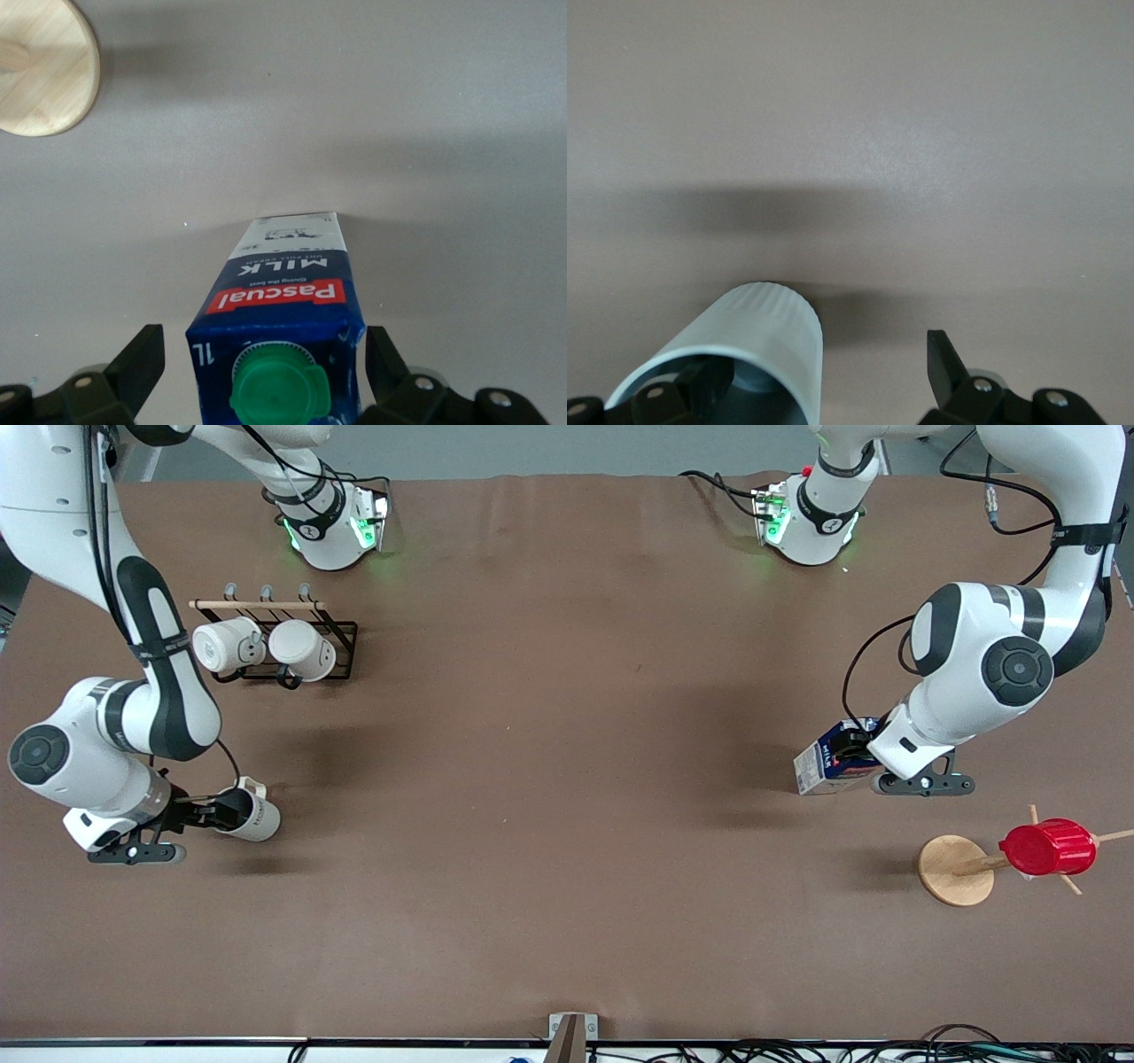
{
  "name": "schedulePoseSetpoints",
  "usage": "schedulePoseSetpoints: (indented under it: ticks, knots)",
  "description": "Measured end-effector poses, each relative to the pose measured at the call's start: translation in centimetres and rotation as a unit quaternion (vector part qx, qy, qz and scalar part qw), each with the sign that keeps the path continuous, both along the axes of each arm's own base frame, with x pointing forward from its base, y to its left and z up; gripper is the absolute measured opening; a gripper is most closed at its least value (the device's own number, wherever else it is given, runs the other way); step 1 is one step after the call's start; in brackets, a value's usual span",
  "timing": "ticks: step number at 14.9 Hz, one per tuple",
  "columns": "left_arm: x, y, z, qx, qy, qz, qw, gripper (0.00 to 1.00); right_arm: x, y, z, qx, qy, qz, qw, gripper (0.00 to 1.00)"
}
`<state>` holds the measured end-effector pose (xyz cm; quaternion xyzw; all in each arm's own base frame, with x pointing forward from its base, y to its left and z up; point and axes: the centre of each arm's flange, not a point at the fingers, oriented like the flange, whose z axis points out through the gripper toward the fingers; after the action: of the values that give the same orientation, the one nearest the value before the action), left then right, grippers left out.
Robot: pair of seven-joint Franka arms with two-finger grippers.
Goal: Place cup and milk on table
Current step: 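Carry the carton and the grey mug toward the table middle with both grippers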
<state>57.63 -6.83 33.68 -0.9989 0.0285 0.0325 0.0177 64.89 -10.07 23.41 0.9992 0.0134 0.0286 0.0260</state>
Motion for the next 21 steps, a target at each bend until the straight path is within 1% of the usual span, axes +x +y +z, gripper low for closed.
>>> schedulePoseSetpoints:
  ticks: [1, 2, 3, 4, 5, 6, 7, 8, 9, 10, 11, 12, 13, 14, 15, 16, 17, 18, 19, 21]
  knots:
    - [-0.1, 0.0, -0.1, 0.0, 0.001, 0.0, 1.0, 1.0, -0.2, 0.0, -0.4, 0.0, 0.001, 0.0, 1.0, 0.92]
    - [-0.1, 0.0, -0.2, 0.0, 0.002, 0.0, 1.0, 0.98, -0.3, 0.0, -0.5, 0.0, 0.002, 0.0, 1.0, 0.8]
    - [-0.1, 0.0, -0.2, 0.0, 0.002, 0.0, 1.0, 0.97, -0.3, 0.0, -0.5, 0.0, 0.002, 0.0, 1.0, 0.7]
    - [-0.1, 0.0, -0.2, 0.0, 0.001, 0.0, 1.0, 0.96, -0.3, 0.1, -0.5, 0.0, 0.003, 0.0, 1.0, 0.7]
    - [-0.1, 0.0, -0.2, 0.0, -0.002, 0.0, 1.0, 0.91, -0.4, 0.1, -0.7, 0.001, 0.006, 0.001, 1.0, 0.67]
    - [0.1, 0.0, -0.1, -0.001, -0.008, 0.0, 1.0, 0.88, -0.6, 0.2, -1.0, 0.001, 0.009, 0.001, 1.0, 0.6]
    - [0.2, -0.1, 0.0, -0.003, -0.015, -0.001, 1.0, 0.87, -0.8, 0.2, -1.2, 0.002, 0.012, 0.001, 1.0, 0.6]
    - [0.3, -0.1, 0.1, -0.004, -0.02, -0.001, 1.0, 0.84, -1.0, 0.2, -1.4, 0.002, 0.014, 0.001, 1.0, 0.52]
    - [0.4, -0.1, 0.2, -0.004, -0.023, -0.001, 1.0, 0.84, -1.0, 0.2, -1.5, 0.002, 0.015, 0.001, 1.0, 0.41]
    - [0.4, -0.1, 0.2, -0.004, -0.024, -0.001, 1.0, 0.79, -1.0, 0.2, -1.5, 0.002, 0.015, 0.001, 1.0, 0.3]
    - [0.4, -0.1, 0.2, -0.004, -0.024, -0.001, 1.0, 0.79, -1.0, 0.3, -1.5, 0.002, 0.015, 0.001, 1.0, 0.21]
    - [0.4, -0.1, 0.2, -0.004, -0.025, -0.001, 1.0, 0.77, -1.0, 0.3, -1.4, 0.002, 0.015, 0.001, 1.0, 0.11]
    - [0.5, -0.2, 0.2, -0.005, -0.026, -0.001, 1.0, 0.77, -0.9, 0.3, -1.1, 0.002, 0.013, 0.002, 1.0, 0.04]
    - [0.5, -0.2, 0.2, -0.005, -0.027, -0.002, 1.0, 0.72, -0.8, 0.5, -0.8, 0.003, 0.014, 0.003, 1.0, 0.04]
    - [0.5, -0.2, 0.2, -0.005, -0.027, -0.001, 1.0, 0.72, -0.5, 0.8, -0.2, 0.005, 0.023, 0.005, 1.0, 0.04]
    - [0.5, -0.3, 0.3, -0.005, -0.028, 0.002, 1.0, 0.68, -0.1, 1.4, 0.8, 0.009, 0.034, 0.009, 0.999, 0.04]
    - [0.5, -0.5, 0.3, -0.005, -0.029, 0.004, 1.0, 0.67, 0.5, 2.8, 2.6, 0.014, 0.045, 0.02, 0.999, 0.04]
    - [0.6, -0.7, 0.5, -0.006, -0.031, 0.005, 0.999, 0.67, 1.2, 5.1, 4.8, 0.02, 0.051, 0.037, 0.998, 0.04]
    - [0.6, -1.0, 0.7, -0.006, -0.034, 0.005, 0.999, 0.67, 1.9, 8.2, 7.1, 0.028, 0.049, 0.059, 0.997, 0.04]
    - [0.7, -1.8, 1.6, -0.009, -0.042, 0.003, 0.999, 0.67, 2.5, 15.5, 10.7, 0.046, 0.032, 0.085, 0.995, 0.04]
